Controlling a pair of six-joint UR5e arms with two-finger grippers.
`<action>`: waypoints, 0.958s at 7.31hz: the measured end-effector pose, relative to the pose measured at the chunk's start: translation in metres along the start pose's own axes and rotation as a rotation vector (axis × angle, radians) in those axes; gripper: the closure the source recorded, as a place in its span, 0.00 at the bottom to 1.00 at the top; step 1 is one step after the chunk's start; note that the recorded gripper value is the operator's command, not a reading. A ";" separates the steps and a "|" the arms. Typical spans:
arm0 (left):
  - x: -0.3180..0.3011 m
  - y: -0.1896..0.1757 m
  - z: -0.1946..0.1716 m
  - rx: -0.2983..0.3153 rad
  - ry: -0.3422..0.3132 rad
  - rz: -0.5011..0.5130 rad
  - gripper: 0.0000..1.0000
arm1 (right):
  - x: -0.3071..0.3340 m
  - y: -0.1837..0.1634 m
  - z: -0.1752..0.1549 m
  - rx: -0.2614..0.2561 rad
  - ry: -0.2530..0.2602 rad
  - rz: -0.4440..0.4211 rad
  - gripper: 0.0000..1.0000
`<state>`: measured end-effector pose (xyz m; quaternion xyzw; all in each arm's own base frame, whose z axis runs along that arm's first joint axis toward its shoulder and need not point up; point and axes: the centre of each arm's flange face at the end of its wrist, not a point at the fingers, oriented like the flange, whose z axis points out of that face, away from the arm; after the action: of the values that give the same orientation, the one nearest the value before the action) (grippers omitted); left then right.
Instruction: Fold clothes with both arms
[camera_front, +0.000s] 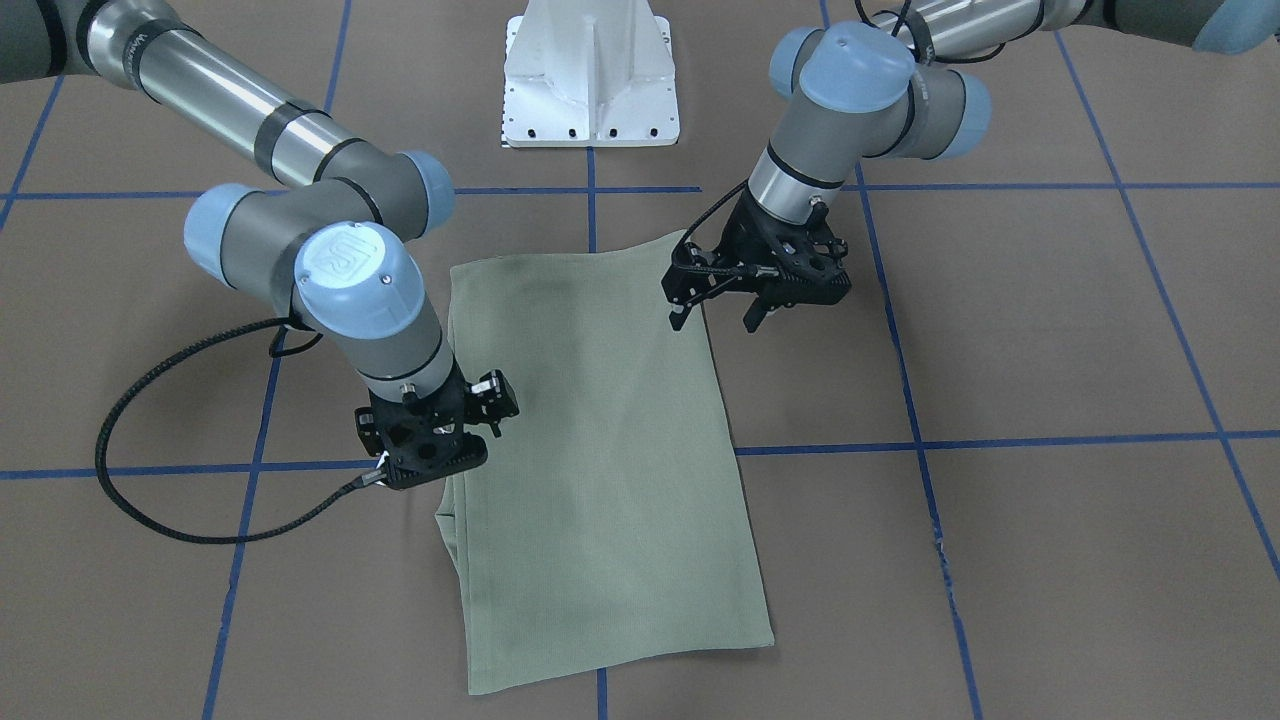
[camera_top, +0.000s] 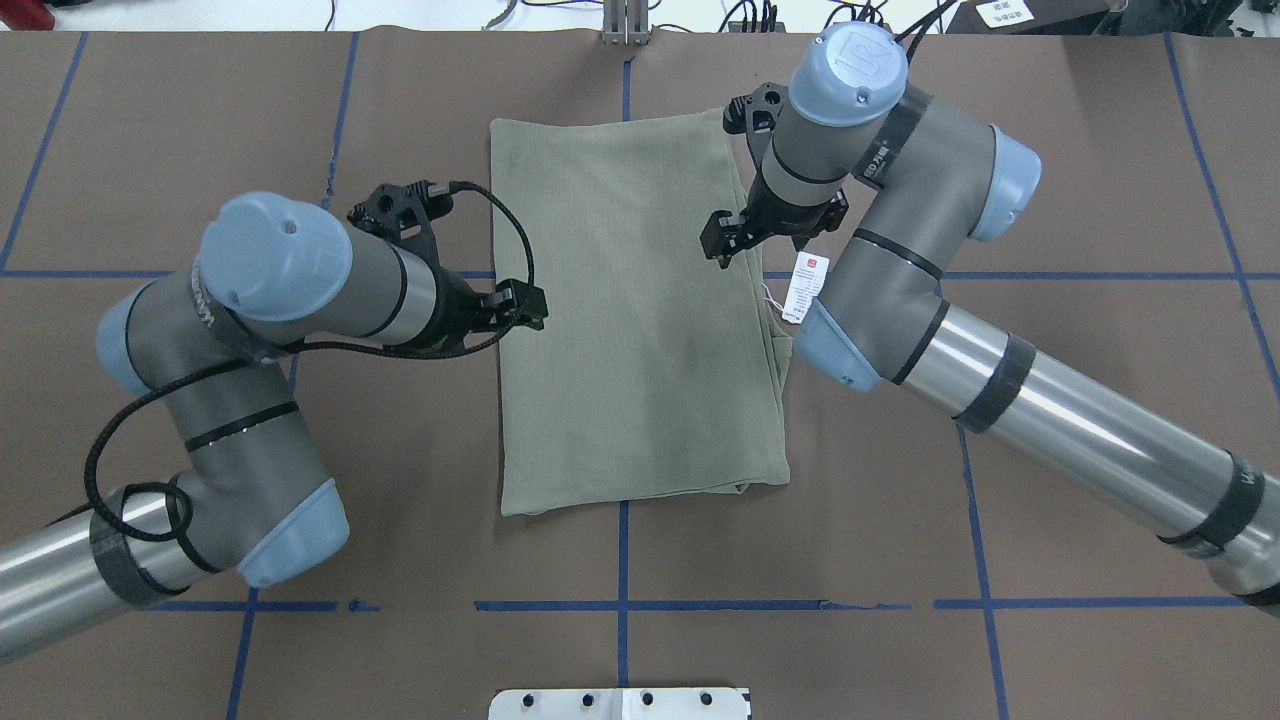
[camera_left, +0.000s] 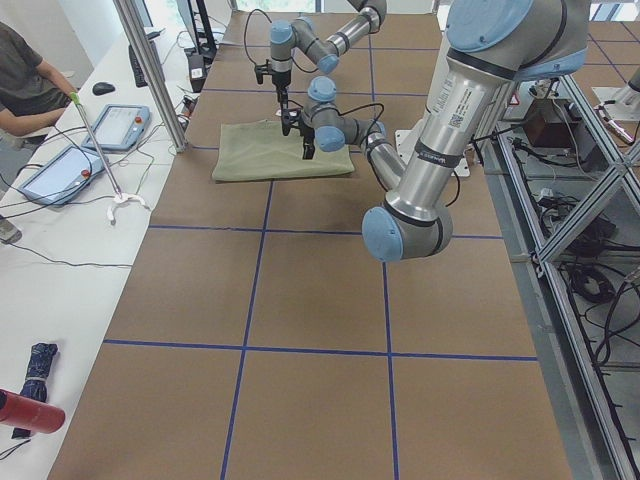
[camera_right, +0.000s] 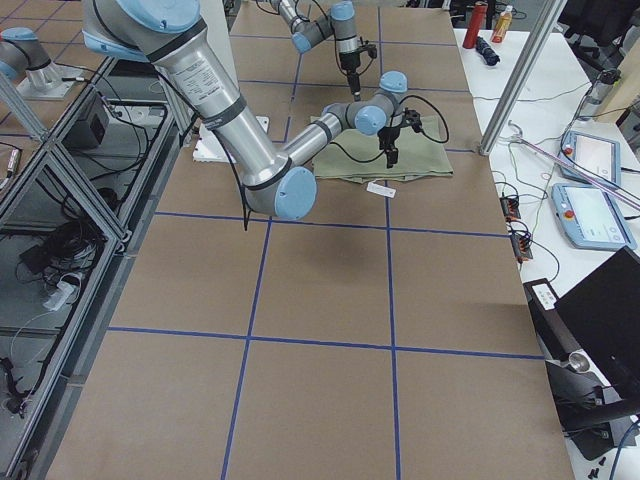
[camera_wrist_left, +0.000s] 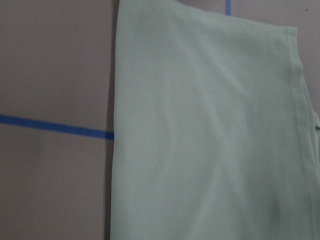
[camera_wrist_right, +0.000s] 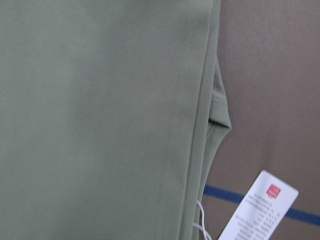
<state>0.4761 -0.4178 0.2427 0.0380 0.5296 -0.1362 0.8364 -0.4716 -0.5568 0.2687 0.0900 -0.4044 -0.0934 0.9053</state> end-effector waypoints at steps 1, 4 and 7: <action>-0.009 0.037 0.009 -0.041 -0.013 -0.079 0.01 | -0.001 0.025 -0.014 0.011 -0.031 0.019 0.00; -0.024 0.122 0.045 -0.067 -0.075 -0.237 0.06 | -0.007 0.050 -0.032 0.025 -0.071 0.053 0.00; -0.035 0.128 0.057 -0.052 -0.133 -0.269 0.13 | -0.011 0.052 -0.031 0.025 -0.076 0.053 0.00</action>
<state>0.5468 -0.3000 0.2884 -0.0643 0.4769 -0.2356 0.8444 -0.4504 -0.5013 0.2529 0.0868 -0.4419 -0.0677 0.8903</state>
